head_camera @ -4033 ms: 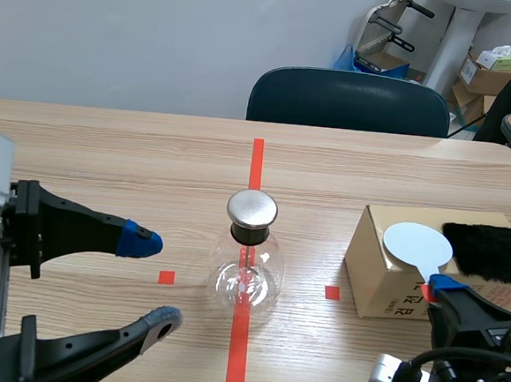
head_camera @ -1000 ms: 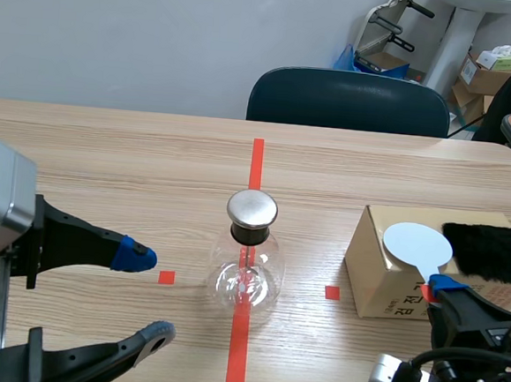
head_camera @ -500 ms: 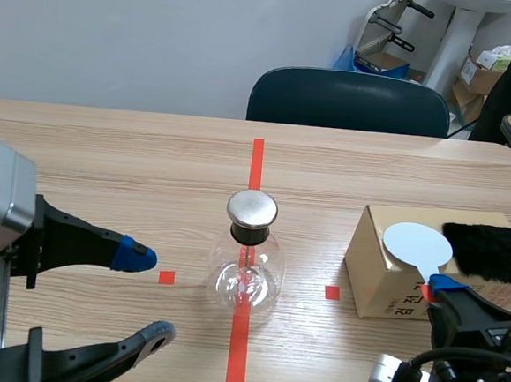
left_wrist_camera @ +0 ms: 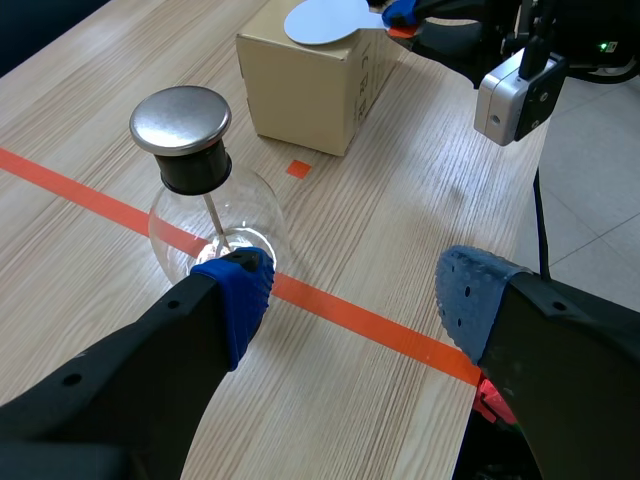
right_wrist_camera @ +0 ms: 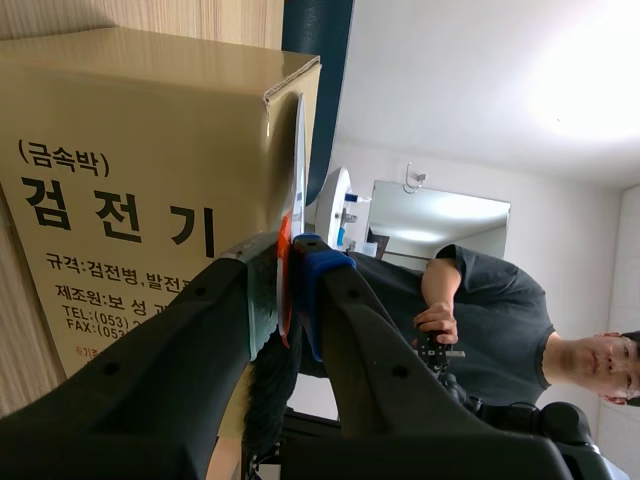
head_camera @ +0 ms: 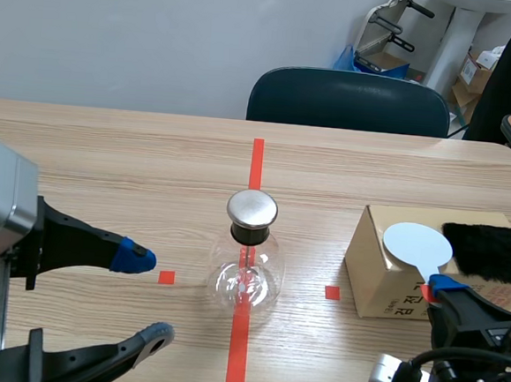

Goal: Do the electroscope experiment

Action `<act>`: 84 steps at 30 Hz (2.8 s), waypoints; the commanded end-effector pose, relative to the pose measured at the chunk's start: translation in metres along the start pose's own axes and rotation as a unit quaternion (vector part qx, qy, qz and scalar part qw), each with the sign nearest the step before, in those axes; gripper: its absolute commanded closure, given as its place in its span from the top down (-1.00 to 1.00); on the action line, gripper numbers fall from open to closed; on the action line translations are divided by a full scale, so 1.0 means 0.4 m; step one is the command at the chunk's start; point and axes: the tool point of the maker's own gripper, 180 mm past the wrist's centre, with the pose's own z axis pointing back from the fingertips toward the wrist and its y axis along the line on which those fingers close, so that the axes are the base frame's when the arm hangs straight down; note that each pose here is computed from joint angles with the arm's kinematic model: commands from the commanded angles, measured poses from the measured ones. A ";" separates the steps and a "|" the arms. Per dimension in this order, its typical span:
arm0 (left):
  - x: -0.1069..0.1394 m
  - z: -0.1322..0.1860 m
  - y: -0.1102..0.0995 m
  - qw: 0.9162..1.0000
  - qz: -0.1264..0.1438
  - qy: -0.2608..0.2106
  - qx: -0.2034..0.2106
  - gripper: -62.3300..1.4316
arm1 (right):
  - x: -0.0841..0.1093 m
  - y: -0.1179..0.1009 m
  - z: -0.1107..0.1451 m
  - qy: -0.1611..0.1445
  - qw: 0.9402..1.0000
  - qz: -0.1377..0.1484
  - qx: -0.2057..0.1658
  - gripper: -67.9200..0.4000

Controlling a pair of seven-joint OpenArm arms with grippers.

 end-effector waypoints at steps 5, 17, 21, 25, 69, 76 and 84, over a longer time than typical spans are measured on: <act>0.010 -0.001 -0.004 1.000 0.005 -0.009 -0.001 0.22 | -0.008 -0.017 -0.006 -0.002 1.000 0.008 -0.012 -0.96; 0.010 -0.003 0.016 1.000 0.006 -0.010 0.024 0.22 | -0.014 -0.064 -0.003 0.005 0.998 0.009 -0.064 -0.96; 0.000 -0.001 0.019 1.000 0.007 -0.005 0.026 0.22 | -0.018 -0.097 -0.005 0.010 0.996 0.002 -0.092 -0.96; -0.016 0.001 0.025 1.000 0.010 0.002 0.029 0.20 | -0.017 -0.160 -0.017 0.013 0.992 -0.012 -0.127 -0.95; -0.215 -0.131 0.127 0.993 0.037 0.046 0.098 -0.90 | 0.180 -0.166 -0.097 -0.025 0.987 -0.012 -0.156 -0.94; -0.240 -0.168 0.139 0.992 0.056 0.045 0.106 -0.90 | 0.177 -0.167 -0.098 -0.023 0.987 -0.012 -0.157 -0.94; -0.219 -0.193 0.153 0.990 0.065 0.019 0.123 -0.90 | 0.176 -0.167 -0.098 -0.022 0.987 -0.012 -0.157 -0.94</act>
